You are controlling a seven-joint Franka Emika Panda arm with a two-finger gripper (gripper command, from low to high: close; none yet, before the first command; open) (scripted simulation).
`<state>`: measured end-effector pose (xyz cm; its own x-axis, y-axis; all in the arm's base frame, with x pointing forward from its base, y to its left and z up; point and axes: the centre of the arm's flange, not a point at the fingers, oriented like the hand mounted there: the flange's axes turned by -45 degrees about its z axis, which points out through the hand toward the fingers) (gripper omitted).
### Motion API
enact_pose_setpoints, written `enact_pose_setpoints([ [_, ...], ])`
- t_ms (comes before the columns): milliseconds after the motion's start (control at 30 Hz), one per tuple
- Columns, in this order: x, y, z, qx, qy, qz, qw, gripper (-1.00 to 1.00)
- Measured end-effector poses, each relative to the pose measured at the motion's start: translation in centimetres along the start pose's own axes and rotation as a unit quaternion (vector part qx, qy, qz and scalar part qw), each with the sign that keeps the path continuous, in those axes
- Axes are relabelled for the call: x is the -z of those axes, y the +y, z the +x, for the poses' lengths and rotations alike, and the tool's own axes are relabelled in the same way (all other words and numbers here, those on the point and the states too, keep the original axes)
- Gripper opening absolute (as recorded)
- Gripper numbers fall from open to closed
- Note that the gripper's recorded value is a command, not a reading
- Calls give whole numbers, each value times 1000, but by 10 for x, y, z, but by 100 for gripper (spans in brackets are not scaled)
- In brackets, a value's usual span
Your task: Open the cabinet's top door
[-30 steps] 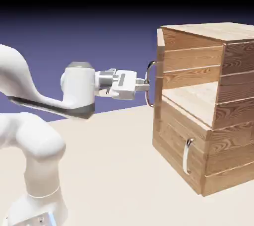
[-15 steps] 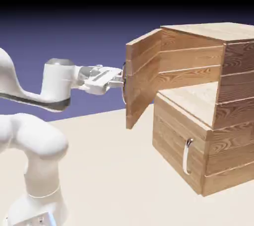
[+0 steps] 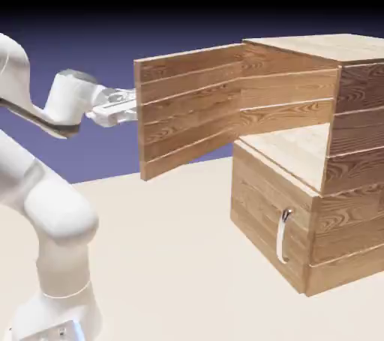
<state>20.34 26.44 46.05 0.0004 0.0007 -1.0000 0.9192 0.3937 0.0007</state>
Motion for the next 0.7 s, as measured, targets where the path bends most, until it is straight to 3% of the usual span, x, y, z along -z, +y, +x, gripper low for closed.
enact_pose_setpoints([
  [333,55,31,0,0,0,88,996,-100],
  [700,70,39,0,0,0,108,994,-100],
])
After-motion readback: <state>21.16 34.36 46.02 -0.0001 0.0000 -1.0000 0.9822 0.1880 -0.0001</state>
